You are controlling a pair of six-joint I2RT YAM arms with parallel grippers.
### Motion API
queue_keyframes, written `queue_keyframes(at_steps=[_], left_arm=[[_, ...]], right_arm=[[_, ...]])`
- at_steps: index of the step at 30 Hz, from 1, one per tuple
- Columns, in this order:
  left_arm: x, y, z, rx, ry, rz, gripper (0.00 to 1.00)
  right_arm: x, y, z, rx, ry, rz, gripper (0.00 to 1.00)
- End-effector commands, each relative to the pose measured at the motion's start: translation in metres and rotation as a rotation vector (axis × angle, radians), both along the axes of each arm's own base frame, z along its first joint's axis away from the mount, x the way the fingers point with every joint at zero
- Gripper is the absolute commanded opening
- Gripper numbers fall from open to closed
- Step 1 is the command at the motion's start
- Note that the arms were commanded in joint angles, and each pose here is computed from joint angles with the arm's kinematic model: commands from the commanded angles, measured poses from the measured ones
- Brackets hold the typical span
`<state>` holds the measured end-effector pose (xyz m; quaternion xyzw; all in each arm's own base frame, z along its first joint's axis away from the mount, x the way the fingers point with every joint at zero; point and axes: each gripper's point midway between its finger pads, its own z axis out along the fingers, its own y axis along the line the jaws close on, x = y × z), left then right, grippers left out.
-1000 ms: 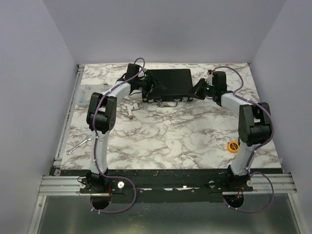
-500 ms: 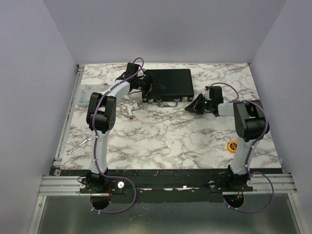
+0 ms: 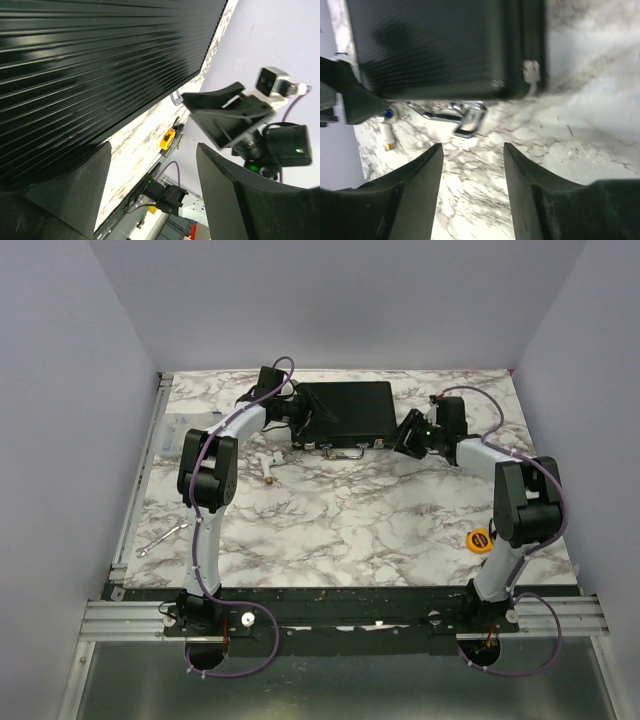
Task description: Pack up texas hold em set
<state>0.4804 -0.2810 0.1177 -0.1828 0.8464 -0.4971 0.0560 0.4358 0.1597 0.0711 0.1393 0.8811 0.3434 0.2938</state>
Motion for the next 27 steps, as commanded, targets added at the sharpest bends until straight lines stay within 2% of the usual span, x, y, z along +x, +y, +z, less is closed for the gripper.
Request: queue_keyframes(at_steps=[1, 4, 6, 11, 15, 20, 27], left_arm=[[0.019, 0.02, -0.034, 0.086, -0.008, 0.059, 0.7], [0.02, 0.02, -0.036, 0.091, -0.009, 0.061, 0.7], [0.02, 0.02, -0.037, 0.091, -0.007, 0.061, 0.7], [0.019, 0.021, -0.039, 0.093, 0.0, 0.056, 0.7], [0.018, 0.021, -0.039, 0.098, -0.003, 0.052, 0.7], [0.018, 0.021, -0.037, 0.098, -0.008, 0.052, 0.7], [0.019, 0.022, -0.037, 0.096, -0.007, 0.053, 0.7]], right_arm=[[-0.003, -0.006, 0.018, -0.069, -0.004, 0.029, 0.58], [0.0, 0.004, 0.021, -0.013, -0.018, 0.065, 0.61], [0.007, 0.008, 0.018, 0.009, -0.006, 0.069, 0.58], [0.021, 0.013, 0.014, 0.042, -0.016, 0.058, 0.37], [0.024, 0.014, -0.001, 0.042, -0.005, 0.058, 0.28], [0.02, 0.011, -0.016, 0.031, 0.017, 0.049, 0.23], [0.021, 0.004, -0.043, -0.029, 0.043, 0.041, 0.23]])
